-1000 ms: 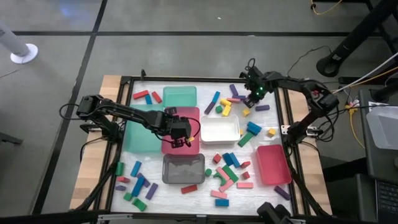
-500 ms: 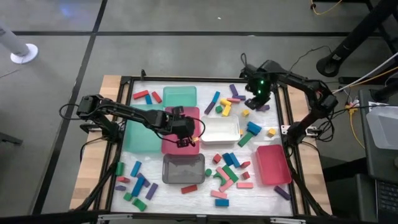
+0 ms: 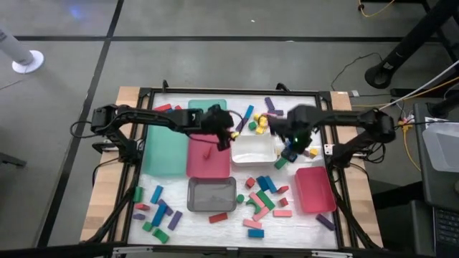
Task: Sort blocks
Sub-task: Put the pink block into the bottom pink bin, then put the yellow block into the white bin
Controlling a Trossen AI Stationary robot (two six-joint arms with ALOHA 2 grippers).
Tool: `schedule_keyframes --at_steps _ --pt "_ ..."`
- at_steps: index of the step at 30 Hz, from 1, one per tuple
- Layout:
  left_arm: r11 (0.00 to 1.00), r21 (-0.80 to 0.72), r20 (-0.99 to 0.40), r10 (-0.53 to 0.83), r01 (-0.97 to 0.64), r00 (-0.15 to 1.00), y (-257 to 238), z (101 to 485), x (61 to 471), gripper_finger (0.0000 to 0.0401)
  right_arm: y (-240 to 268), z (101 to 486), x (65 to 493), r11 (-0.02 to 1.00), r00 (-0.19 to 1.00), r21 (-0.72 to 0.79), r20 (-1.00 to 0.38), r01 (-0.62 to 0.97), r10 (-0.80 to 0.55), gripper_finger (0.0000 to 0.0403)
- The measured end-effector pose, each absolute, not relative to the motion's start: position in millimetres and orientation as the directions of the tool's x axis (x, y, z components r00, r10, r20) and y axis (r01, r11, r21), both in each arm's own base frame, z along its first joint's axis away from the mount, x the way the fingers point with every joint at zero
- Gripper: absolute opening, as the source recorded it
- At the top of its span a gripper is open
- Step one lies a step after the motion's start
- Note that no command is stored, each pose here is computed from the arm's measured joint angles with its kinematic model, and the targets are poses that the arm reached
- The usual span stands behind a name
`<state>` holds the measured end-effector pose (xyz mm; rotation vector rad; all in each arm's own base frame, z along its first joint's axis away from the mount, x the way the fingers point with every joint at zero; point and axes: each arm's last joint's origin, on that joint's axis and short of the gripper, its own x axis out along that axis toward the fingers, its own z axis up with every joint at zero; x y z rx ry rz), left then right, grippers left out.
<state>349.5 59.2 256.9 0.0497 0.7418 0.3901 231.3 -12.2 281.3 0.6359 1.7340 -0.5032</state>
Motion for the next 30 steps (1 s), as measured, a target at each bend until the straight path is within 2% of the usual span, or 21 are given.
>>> schedule_keyframes --at_steps 6,14,20,30 --pt "0.917 0.142 -0.577 0.383 -0.373 0.721 77.2 264.2 352.4 0.0168 42.1 268.1 214.4 0.743 -0.273 -0.134 -0.960 0.656 0.068 0.0061" --pt "0.910 0.129 -0.515 0.402 -0.395 0.757 86.3 254.7 367.2 0.0168 95.0 244.7 184.6 0.720 -0.392 -0.239 -0.919 0.651 0.049 0.0062" --pt "0.904 0.128 -0.484 0.415 -0.407 0.770 95.5 237.0 384.0 0.0168 117.0 233.0 173.4 0.732 -0.371 -0.236 -0.928 0.639 0.025 0.0073" --pt "0.861 0.064 -0.465 0.472 -0.504 0.749 129.7 235.7 400.5 0.0168 128.8 224.0 171.7 0.770 -0.311 -0.171 -0.950 0.615 0.037 0.0139"
